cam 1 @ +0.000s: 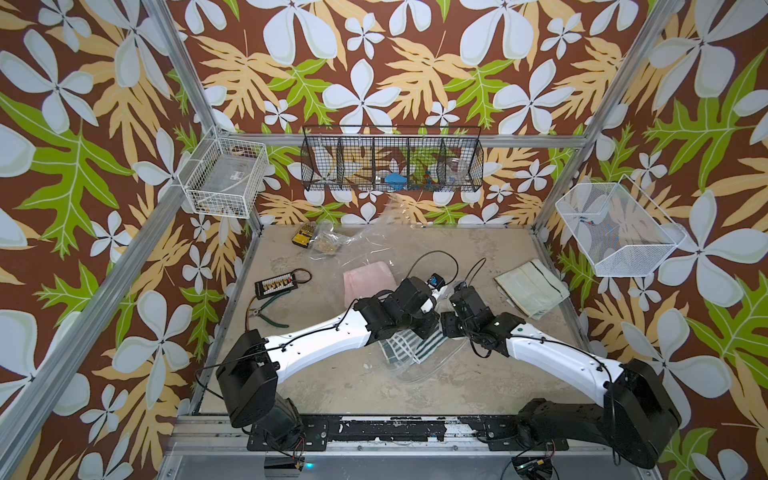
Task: Place the folded towel into the vacuum bag
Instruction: Place the towel in the vacuum bag.
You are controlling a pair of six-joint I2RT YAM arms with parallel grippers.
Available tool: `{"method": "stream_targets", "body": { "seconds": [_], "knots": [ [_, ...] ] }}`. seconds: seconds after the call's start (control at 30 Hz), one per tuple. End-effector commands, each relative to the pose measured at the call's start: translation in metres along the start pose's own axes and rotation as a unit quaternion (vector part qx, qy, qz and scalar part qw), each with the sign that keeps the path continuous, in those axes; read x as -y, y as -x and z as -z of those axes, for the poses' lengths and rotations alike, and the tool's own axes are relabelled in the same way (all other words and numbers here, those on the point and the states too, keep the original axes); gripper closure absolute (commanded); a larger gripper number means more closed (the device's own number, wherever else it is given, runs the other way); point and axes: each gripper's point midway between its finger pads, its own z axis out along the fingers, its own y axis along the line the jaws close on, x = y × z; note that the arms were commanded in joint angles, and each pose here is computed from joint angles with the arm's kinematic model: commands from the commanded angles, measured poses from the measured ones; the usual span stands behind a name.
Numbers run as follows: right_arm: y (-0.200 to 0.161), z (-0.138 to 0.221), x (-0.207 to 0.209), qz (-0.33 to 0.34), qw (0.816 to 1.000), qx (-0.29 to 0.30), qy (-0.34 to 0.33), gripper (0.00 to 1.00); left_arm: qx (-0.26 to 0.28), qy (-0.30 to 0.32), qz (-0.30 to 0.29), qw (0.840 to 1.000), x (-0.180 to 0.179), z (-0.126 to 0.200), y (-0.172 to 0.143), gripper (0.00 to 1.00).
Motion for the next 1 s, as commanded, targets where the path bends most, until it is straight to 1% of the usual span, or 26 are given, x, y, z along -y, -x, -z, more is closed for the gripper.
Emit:
{"method": "stream_targets", "body": {
  "seconds": [0.0, 0.1, 0.2, 0.3, 0.37, 0.47, 0.53, 0.63, 0.77, 0.9, 0.93, 0.97],
  "knots": [
    [-0.019, 0.014, 0.008, -0.023, 0.999, -0.041, 0.007, 0.24, -0.003, -0.011, 0.014, 1.000, 0.005, -0.001, -0.007, 0.89],
    [-0.035, 0.026, 0.018, -0.052, 0.997, -0.056, 0.002, 0.22, -0.007, -0.016, 0.015, 1.000, 0.010, -0.004, -0.011, 0.87],
    [-0.047, 0.043, 0.031, -0.095, 0.994, -0.050, -0.007, 0.22, -0.006, -0.019, 0.011, 1.000, 0.015, -0.005, -0.011, 0.85],
    [-0.060, 0.053, 0.029, -0.162, 0.986, -0.041, 0.025, 0.29, -0.007, -0.020, 0.005, 1.000, 0.019, -0.007, -0.010, 0.82],
    [-0.067, 0.051, 0.021, -0.222, 0.972, -0.030, 0.069, 0.35, -0.008, -0.021, -0.002, 1.000, 0.021, -0.010, -0.009, 0.81],
    [-0.067, 0.042, 0.020, -0.286, 0.953, -0.018, 0.093, 0.43, -0.013, -0.015, -0.013, 1.000, 0.021, -0.015, -0.007, 0.78],
    [-0.064, 0.036, 0.026, -0.326, 0.940, -0.011, 0.099, 0.47, -0.017, -0.007, -0.022, 1.000, 0.020, -0.018, -0.004, 0.73],
    [-0.053, 0.025, 0.030, -0.374, 0.919, 0.001, 0.129, 0.48, -0.020, 0.006, -0.038, 0.999, 0.019, -0.021, 0.002, 0.65],
    [-0.052, 0.010, 0.033, -0.423, 0.893, -0.008, 0.152, 0.47, -0.026, 0.033, -0.060, 0.997, 0.012, -0.029, 0.008, 0.59],
    [-0.060, 0.004, 0.030, -0.466, 0.868, -0.015, 0.171, 0.48, -0.031, 0.040, -0.073, 0.996, 0.011, -0.042, 0.012, 0.57],
    [-0.061, 0.005, 0.029, -0.473, 0.863, -0.017, 0.176, 0.49, -0.032, 0.043, -0.076, 0.996, 0.010, -0.044, 0.013, 0.57],
    [-0.061, 0.007, 0.028, -0.475, 0.862, -0.017, 0.178, 0.49, -0.031, 0.044, -0.079, 0.995, 0.010, -0.046, 0.015, 0.57]
  ]
}}
